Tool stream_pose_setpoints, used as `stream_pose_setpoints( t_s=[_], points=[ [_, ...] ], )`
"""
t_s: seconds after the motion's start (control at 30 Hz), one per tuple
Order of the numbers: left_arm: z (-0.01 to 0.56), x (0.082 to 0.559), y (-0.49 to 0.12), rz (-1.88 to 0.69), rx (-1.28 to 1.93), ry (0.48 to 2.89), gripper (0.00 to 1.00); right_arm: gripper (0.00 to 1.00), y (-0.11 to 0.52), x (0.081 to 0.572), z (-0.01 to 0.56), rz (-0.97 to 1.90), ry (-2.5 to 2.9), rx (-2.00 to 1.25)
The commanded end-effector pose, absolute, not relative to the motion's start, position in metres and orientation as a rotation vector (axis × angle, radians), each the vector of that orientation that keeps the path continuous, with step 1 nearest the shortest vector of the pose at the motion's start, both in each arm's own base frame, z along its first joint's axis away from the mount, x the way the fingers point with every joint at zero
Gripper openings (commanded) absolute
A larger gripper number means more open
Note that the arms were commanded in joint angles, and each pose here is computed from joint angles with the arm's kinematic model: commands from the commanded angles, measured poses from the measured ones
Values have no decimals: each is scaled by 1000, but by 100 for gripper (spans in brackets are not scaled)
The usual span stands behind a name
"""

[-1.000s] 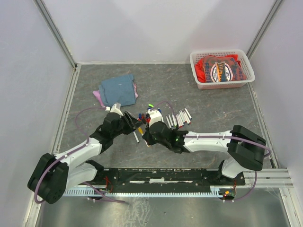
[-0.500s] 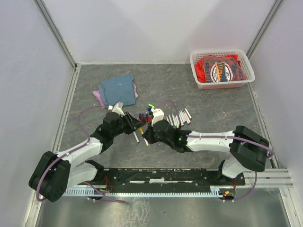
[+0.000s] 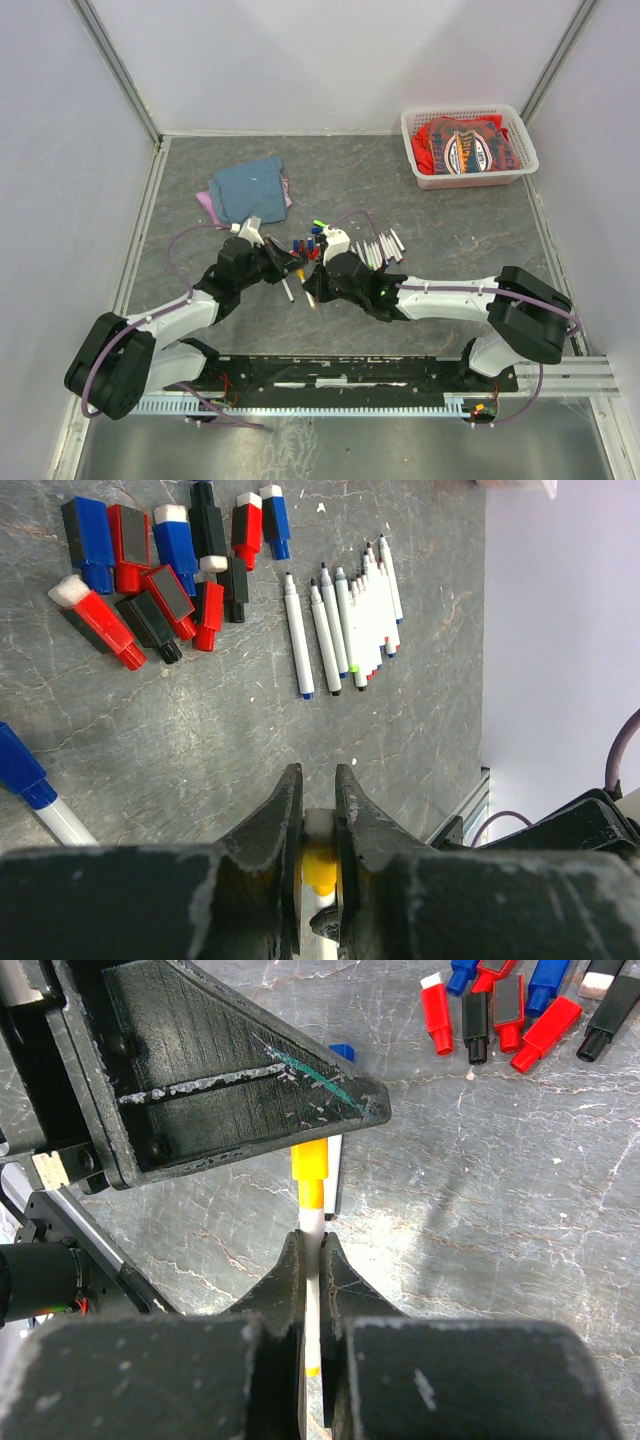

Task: Open the pen caps
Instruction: Open the pen cap from the pen.

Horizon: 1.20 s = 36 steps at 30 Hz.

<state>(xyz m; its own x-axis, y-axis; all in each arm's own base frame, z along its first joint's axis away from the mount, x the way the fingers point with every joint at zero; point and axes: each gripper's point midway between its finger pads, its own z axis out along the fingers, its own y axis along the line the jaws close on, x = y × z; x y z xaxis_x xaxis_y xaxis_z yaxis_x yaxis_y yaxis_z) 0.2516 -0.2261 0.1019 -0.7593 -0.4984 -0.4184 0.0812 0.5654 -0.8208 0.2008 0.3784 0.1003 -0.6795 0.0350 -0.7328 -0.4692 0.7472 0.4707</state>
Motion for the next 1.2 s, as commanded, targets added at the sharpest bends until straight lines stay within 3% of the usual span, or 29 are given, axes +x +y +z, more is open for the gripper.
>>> stream_pose_setpoints(
  t_s=[0.0,0.77,0.8,0.93,1.17],
  points=[
    [122,254,-231,-1233,-309,2090,3,1,388,205,123,915,2123,-299],
    [141,260,-228,-1218,-322,2045,3,1,380,203,119,892,2121,-344],
    [142,261,-229,-1219,-318,2044,3,3,381,203,120,898,2118,-344],
    [142,260,-230,-1233,-311,2044,3,27,382,203,125,909,2110,-343],
    [148,261,-232,-1251,-311,2033,3,36,382,202,124,917,2111,-339]
  ],
)
